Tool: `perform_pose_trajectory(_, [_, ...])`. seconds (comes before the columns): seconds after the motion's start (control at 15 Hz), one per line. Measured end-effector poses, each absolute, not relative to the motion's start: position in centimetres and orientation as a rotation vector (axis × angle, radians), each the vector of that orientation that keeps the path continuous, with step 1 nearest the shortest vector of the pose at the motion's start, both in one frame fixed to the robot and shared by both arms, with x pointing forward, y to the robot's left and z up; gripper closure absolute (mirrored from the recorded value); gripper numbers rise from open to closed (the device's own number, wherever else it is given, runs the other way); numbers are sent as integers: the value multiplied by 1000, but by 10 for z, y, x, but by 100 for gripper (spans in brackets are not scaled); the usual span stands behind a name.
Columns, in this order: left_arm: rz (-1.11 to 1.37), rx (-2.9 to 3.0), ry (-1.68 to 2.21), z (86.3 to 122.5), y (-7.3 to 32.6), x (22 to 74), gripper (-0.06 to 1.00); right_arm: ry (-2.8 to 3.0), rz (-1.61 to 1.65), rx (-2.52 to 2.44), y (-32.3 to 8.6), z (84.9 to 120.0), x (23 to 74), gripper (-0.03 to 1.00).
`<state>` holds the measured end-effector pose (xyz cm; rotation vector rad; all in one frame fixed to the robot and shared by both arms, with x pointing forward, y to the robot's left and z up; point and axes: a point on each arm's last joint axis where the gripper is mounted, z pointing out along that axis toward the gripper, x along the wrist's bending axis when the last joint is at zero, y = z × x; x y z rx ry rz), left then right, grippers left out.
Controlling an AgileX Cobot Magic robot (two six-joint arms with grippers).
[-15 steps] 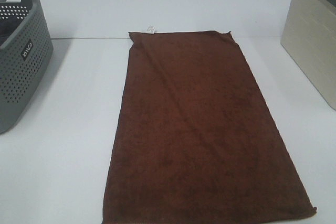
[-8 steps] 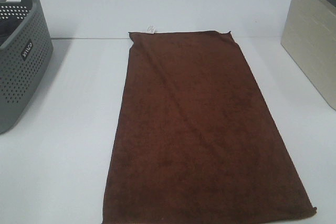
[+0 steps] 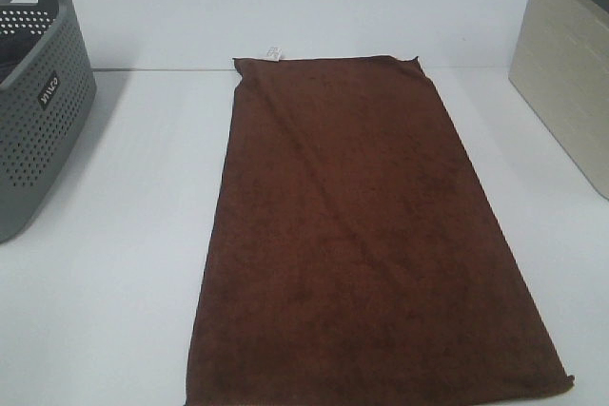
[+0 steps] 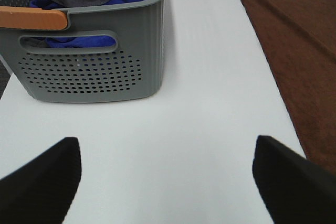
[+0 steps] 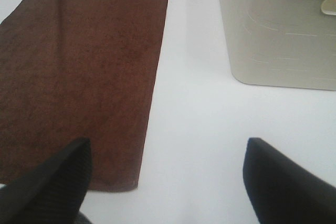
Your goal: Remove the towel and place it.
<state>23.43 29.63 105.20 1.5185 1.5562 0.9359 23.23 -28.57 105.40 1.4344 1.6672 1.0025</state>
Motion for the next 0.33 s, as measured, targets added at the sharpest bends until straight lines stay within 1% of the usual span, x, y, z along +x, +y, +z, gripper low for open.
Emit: perform_pose_trajectory(0.33, [936, 1519, 1556, 1052, 296, 234, 13, 1667, 1003, 1434, -286, 1054, 232, 20])
